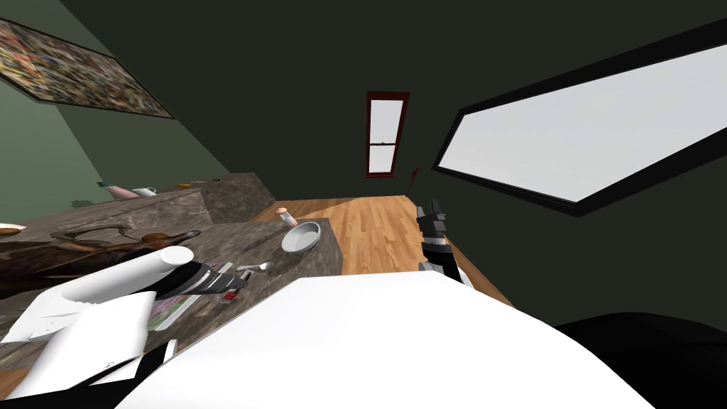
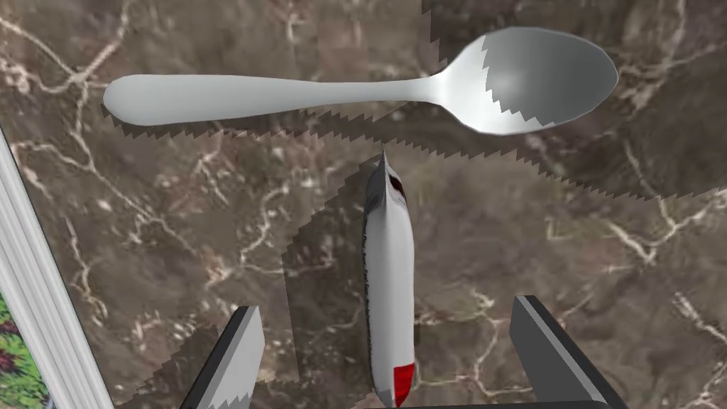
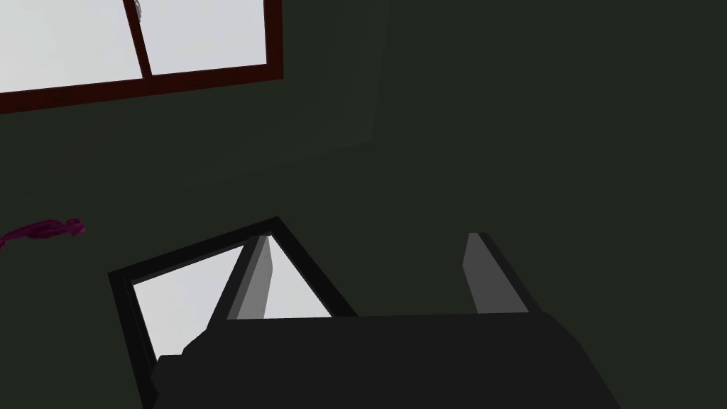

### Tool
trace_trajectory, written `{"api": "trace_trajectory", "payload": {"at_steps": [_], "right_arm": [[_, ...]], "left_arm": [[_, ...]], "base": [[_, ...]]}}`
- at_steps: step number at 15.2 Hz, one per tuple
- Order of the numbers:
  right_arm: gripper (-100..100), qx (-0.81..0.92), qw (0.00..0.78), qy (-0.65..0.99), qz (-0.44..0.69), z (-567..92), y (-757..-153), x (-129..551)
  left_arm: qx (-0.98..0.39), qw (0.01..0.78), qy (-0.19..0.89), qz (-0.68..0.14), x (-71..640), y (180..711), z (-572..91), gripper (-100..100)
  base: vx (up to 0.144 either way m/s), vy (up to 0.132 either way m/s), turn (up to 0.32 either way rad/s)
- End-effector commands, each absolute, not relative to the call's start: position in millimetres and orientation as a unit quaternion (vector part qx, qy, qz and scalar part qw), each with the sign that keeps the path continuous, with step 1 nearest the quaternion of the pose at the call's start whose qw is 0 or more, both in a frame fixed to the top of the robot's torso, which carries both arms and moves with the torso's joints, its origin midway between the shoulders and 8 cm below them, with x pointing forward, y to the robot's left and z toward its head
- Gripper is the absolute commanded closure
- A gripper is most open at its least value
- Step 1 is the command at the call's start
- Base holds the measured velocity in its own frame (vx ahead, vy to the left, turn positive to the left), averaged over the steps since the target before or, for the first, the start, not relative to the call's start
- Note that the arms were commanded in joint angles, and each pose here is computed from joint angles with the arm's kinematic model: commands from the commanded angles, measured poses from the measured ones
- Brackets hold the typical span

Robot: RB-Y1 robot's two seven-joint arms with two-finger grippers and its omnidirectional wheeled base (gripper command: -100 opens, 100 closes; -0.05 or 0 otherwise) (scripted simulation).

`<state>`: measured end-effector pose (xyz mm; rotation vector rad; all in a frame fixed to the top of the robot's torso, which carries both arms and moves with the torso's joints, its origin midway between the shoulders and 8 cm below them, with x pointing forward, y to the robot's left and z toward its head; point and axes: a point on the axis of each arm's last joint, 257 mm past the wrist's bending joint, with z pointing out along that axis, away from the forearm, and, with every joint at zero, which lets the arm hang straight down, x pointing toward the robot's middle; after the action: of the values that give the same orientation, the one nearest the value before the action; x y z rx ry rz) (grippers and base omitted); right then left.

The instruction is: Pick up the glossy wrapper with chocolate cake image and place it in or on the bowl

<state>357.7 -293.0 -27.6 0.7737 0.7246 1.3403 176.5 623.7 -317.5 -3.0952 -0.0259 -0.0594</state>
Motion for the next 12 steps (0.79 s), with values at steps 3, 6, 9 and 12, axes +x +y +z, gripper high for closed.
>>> {"api": "trace_trajectory", "payload": {"at_steps": [3, 6, 9, 12], "right_arm": [[0, 0.341, 0.657, 0.320, 0.592, -28, -293, 358], [0, 0.341, 0.657, 0.320, 0.592, -28, -293, 358], [0, 0.341, 0.657, 0.320, 0.592, -28, -293, 358], [0, 0.342, 0.657, 0.320, 0.592, -28, -293, 358]], "left_arm": [[-1.000, 0.023, -0.008, -0.019, 177, 624, -317, 100], [-1.000, 0.023, -0.009, -0.019, 175, 623, -308, 100], [-0.999, 0.023, -0.015, -0.020, 173, 630, -303, 100], [-0.999, 0.024, -0.022, -0.023, 171, 637, -294, 100]], "base": [[0.000, 0.000, 0.000], [-0.002, -0.001, -0.006], [0.014, -0.018, -0.034], [0.119, -0.124, -0.048]]}}
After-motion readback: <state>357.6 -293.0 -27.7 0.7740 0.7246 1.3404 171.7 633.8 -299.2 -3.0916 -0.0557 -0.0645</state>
